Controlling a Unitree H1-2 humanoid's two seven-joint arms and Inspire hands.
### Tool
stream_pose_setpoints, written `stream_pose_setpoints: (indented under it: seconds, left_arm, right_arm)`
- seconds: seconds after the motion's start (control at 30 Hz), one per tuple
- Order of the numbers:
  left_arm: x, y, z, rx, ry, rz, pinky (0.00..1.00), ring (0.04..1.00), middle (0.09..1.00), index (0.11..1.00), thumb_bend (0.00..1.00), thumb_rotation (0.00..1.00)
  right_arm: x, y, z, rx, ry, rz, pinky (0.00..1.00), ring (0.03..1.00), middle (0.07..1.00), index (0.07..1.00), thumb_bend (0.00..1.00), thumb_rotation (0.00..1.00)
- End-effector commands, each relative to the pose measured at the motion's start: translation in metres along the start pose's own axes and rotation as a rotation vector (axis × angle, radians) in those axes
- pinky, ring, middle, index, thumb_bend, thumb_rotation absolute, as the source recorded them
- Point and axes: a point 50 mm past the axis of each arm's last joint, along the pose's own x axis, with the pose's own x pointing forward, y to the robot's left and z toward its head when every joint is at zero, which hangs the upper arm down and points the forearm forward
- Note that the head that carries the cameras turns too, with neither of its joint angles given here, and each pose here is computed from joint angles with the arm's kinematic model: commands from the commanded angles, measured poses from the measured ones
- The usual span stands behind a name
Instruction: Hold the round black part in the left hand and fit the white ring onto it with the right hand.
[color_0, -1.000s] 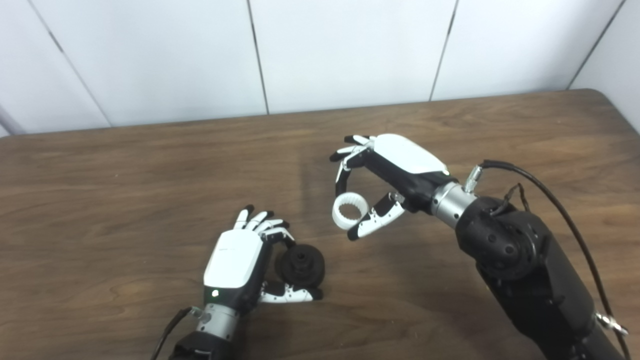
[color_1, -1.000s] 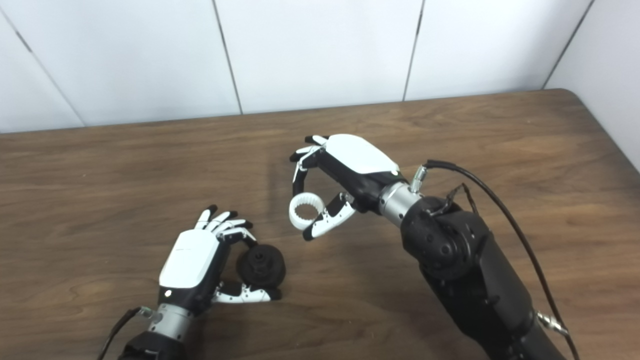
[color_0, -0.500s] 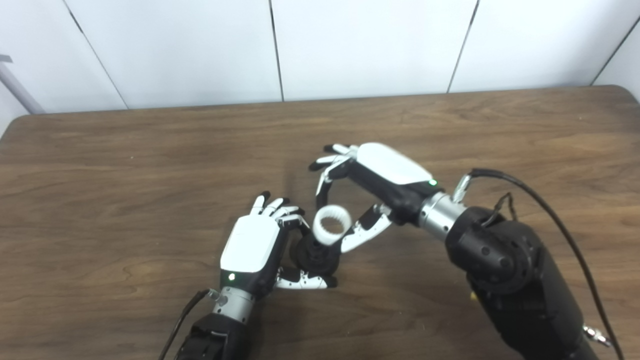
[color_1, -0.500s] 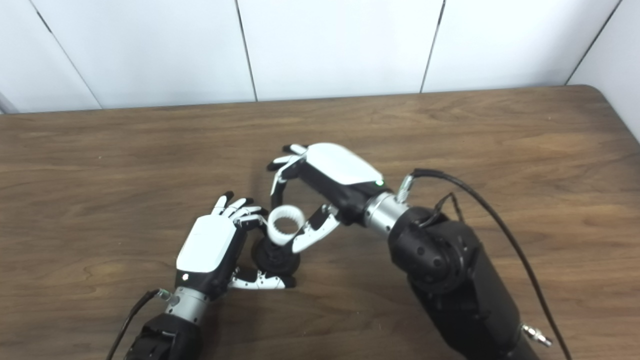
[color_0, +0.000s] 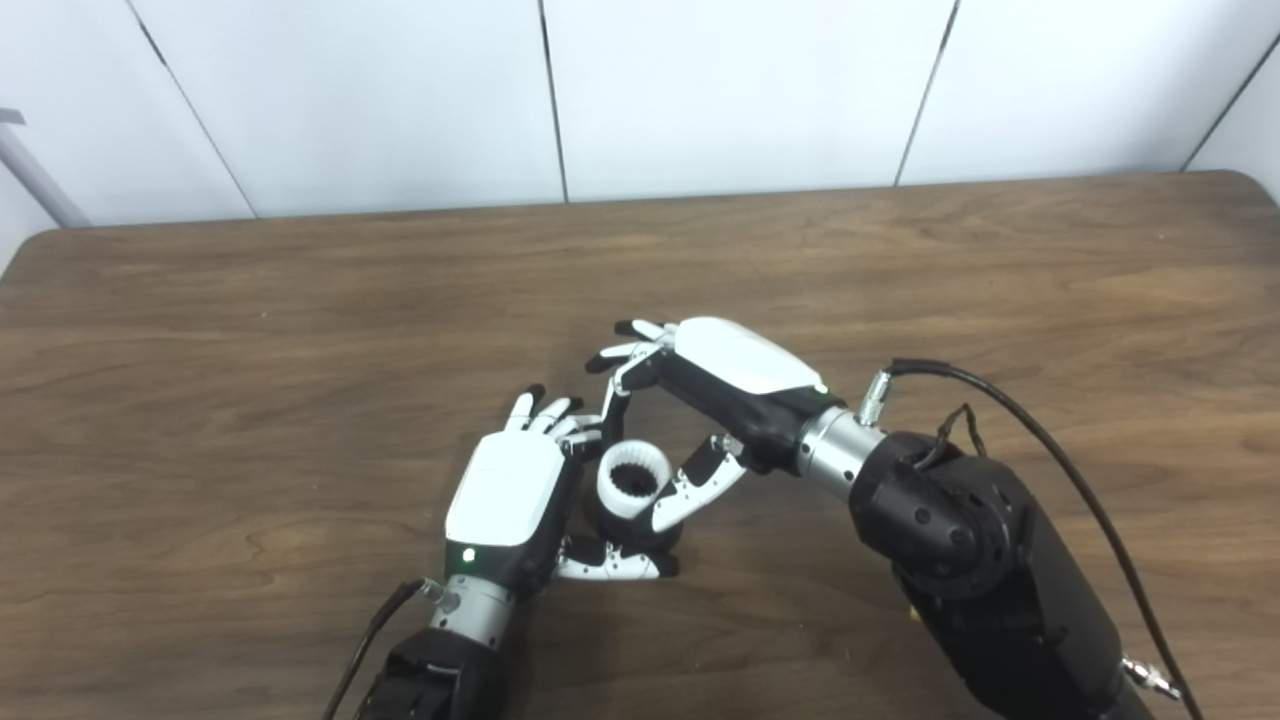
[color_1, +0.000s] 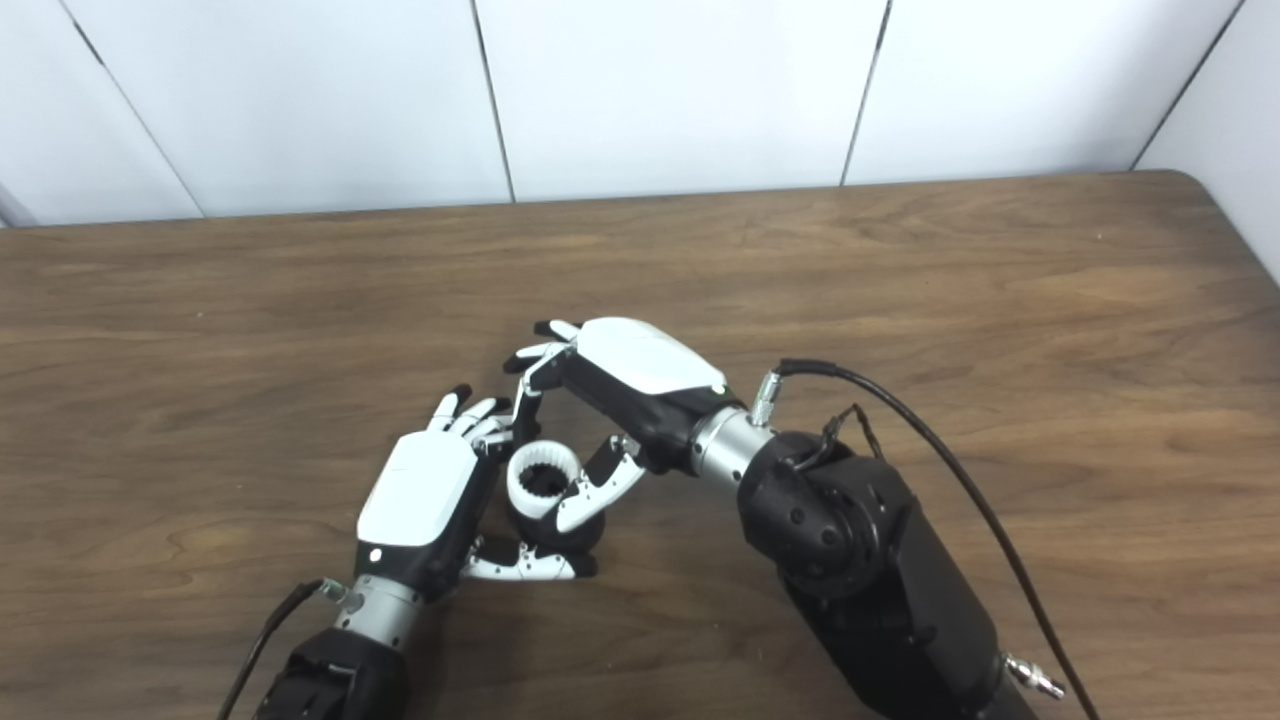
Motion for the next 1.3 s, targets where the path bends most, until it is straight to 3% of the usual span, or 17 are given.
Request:
stream_pose_setpoints:
  seconds: [0.0,1.27]
  left_arm:
    - [0.001,0.003,0.006,0.001,-0.014,0.012,1.0,0.897,0.779,0.484,0.52,0.05]
    - [-0.002,0.002,0.007,0.009,-0.012,0.007,1.0,0.897,0.774,0.484,0.52,0.06]
  right_arm:
    - [0.001,-0.009,0.005,-0.039,-0.036,-0.056,1.0,0.979,0.861,0.483,0.52,0.13]
    - [0.0,0.001,-0.008,-0.009,0.011,-0.023,1.0,0.975,0.859,0.483,0.52,0.13]
